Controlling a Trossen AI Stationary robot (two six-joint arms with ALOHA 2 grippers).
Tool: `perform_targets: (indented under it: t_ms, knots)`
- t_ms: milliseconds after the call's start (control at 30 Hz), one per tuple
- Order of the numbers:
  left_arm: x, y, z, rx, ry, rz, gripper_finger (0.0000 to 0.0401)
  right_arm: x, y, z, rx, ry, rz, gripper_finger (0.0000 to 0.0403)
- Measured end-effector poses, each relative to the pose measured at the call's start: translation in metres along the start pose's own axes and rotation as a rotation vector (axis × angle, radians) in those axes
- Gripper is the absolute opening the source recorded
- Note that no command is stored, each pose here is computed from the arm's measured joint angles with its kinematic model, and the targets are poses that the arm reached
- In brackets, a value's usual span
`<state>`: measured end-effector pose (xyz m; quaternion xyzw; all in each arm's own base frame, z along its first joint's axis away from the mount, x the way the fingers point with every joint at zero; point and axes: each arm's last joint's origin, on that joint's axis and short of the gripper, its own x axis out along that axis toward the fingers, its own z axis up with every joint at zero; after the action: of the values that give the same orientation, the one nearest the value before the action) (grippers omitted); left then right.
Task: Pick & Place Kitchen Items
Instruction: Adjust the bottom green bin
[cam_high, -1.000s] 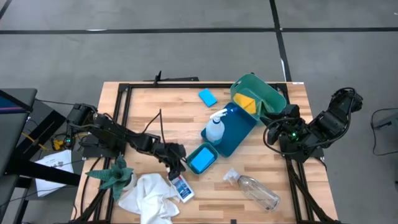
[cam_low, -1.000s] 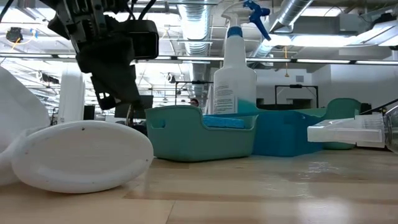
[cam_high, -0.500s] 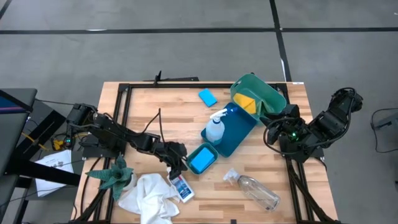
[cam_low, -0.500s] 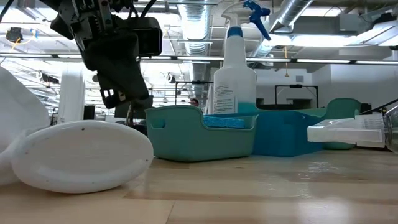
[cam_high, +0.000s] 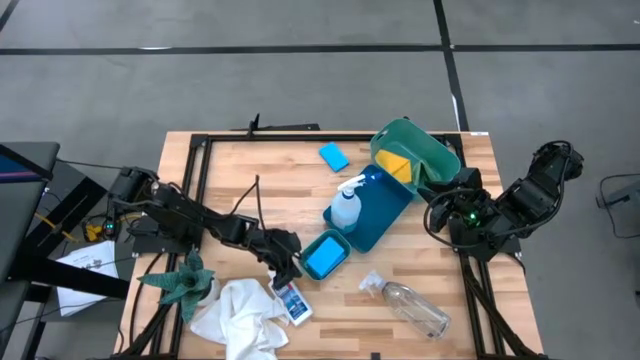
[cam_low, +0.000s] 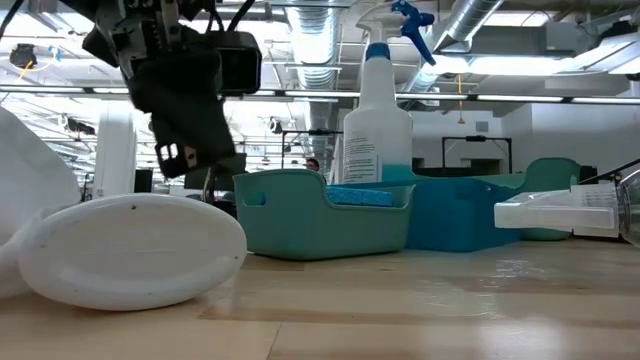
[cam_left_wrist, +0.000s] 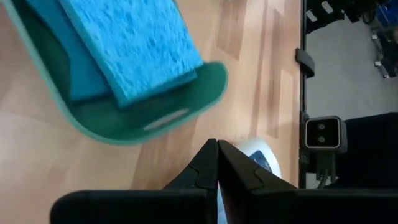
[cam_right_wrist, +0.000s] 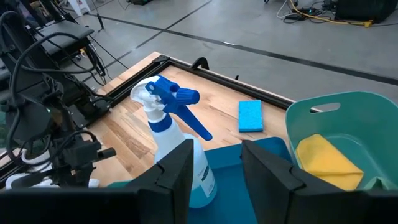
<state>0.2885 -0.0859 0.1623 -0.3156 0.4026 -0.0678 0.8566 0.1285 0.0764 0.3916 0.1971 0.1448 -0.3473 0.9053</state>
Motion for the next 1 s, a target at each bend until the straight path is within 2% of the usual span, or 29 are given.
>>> perform_targets:
  t_ms: [100, 467, 1000]
  knots:
    - [0.006, -0.001, -0.006, -0.03, 0.017, 0.013, 0.0, 0.0, 0.0, 0.0, 0.0, 0.0, 0.0, 0.0127]
    - [0.02, 0.0, -0.009, -0.154, -0.062, 0.051, 0.0, 0.0, -0.001, -0.001, -0.026, 0.024, -0.005, 0.0127]
    - [0.029, -0.002, -0.004, -0.224, -0.165, -0.003, 0.0, 0.0, -0.002, -0.001, -0.036, 0.028, -0.007, 0.0127]
